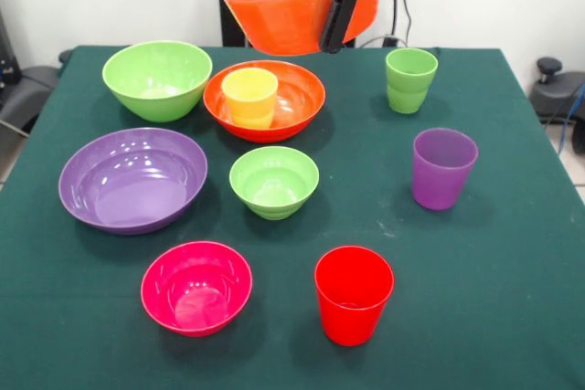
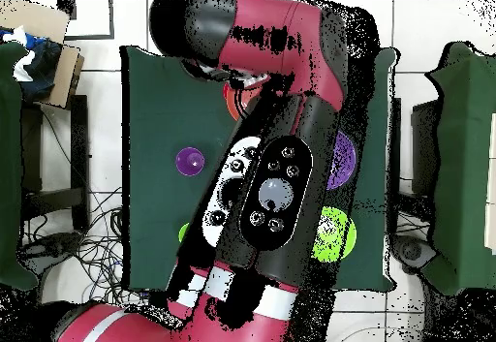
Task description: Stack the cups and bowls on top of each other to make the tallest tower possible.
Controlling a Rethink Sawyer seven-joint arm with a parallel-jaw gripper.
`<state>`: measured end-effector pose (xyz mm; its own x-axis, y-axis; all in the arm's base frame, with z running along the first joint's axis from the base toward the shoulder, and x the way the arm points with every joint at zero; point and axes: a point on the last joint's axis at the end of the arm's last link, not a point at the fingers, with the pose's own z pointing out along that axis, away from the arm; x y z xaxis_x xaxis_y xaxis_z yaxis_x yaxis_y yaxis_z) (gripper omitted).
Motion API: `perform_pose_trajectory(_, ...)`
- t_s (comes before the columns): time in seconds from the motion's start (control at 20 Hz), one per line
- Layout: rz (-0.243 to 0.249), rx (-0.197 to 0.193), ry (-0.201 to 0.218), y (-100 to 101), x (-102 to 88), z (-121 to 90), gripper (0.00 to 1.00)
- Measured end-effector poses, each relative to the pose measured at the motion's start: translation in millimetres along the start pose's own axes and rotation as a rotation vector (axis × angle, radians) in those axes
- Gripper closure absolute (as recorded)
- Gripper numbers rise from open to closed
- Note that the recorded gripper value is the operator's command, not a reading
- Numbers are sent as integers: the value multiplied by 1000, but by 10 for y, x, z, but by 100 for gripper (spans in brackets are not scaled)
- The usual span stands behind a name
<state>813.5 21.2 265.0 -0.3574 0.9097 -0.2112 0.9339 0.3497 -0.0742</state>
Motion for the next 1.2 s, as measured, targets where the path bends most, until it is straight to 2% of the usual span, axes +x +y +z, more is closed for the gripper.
perform_pose_trajectory(0.25, -14, -18, 6, 10, -21, -80, 100)
perform_pose_trajectory(0.55, -80, -63, 0, 14, -85, -354, 100)
perform_pose_trajectory(0.6, -100, -79, 3, 27, -82, -442, 100)
perform_pose_trajectory(0.85, -144, -113, 5, 53, -60, -625, 100)
perform_pose_trajectory(1.2, -167, -134, -4, 48, -73, -777, 100)
